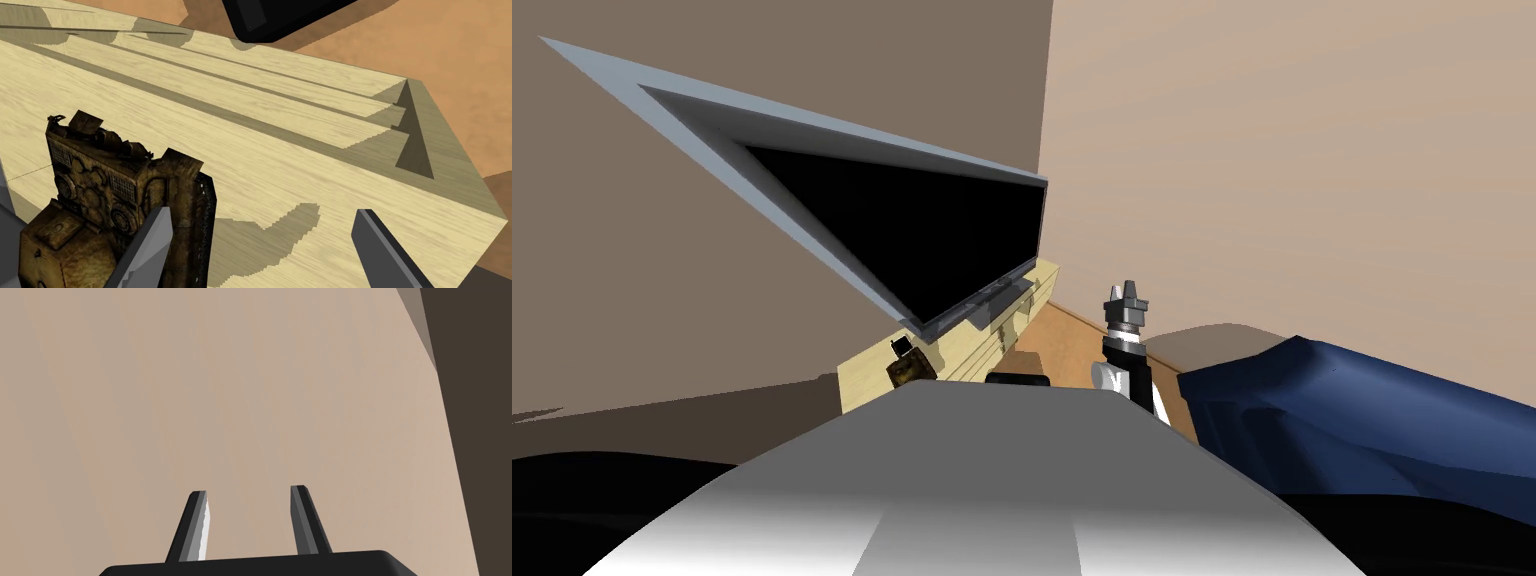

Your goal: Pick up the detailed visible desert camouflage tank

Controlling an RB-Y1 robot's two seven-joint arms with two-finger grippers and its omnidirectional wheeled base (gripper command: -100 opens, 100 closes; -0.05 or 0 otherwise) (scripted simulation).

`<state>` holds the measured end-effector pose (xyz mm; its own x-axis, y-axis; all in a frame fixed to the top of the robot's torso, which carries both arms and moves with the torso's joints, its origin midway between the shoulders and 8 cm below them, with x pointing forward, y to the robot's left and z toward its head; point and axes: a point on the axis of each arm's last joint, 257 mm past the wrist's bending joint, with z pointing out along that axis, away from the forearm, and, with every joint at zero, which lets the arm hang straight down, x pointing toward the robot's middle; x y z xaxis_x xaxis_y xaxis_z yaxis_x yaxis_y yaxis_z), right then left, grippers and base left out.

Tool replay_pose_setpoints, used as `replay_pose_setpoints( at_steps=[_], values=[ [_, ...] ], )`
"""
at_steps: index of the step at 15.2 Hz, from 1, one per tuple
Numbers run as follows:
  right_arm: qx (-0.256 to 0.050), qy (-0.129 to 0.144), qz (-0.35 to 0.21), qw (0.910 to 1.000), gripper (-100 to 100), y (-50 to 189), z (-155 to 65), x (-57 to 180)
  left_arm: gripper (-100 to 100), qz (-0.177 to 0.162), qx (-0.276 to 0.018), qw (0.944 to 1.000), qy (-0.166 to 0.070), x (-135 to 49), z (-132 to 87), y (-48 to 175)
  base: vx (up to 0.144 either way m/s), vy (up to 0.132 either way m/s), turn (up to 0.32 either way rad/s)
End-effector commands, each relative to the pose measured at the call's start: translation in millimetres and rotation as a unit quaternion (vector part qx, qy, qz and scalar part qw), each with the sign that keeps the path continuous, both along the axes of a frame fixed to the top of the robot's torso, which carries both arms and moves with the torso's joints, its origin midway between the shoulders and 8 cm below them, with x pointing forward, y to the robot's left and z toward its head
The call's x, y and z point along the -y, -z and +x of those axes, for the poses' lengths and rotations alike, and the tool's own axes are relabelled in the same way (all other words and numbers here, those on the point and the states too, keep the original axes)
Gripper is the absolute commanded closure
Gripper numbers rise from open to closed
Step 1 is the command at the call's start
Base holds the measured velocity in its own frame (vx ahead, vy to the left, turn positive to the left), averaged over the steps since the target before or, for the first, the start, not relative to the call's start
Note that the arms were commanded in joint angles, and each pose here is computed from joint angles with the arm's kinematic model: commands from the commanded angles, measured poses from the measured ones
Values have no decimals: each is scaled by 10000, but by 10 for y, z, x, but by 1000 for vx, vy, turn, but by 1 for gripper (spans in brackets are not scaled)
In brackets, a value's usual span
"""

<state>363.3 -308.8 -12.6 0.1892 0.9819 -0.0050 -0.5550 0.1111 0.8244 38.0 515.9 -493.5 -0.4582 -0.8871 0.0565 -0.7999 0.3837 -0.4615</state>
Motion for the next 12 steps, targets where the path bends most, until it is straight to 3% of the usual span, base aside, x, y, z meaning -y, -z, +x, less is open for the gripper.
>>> replay_pose_setpoints(
  at_steps=[1, 2, 3, 5, 8, 9, 10, 12],
  values=[
    [0, 0, 0, 10000, 0, 0, 0, 0, -100, 97, -128, 9999, -54, -128, -84, -10, 45, -2, -91],
    [0, 1, 0, 10000, 0, 0, 0, 0, -100, 97, -128, 9999, -54, -128, -84, -10, 8, -9, 17],
    [0, 1, 0, 10000, 0, 0, 0, 1, -100, 184, -357, 9991, -95, -290, -220, -59, 25, -21, -198],
    [0, 0, 0, 10000, 0, 0, 0, 0, -100, 278, -406, 9987, -134, -382, -271, -67, 50, -8, -173],
    [0, 0, 0, 10000, 0, 0, 0, 0, -100, 575, -875, 9941, -289, -799, -577, -212, 69, -4, -216],
    [0, 0, 0, 10000, 0, 0, 0, 0, -100, 615, -892, 9936, -305, -836, -597, -221, 74, -6, -216],
    [0, 0, 0, 10000, 0, 0, 0, 0, -100, 764, -1102, 9902, -393, -1030, -736, -305, 90, -15, -224],
    [0, 0, 0, 10000, 0, 0, 0, 0, -100, 764, -1102, 9902, -393, -1030, -736, -305, 81, -12, -156]
  ],
)
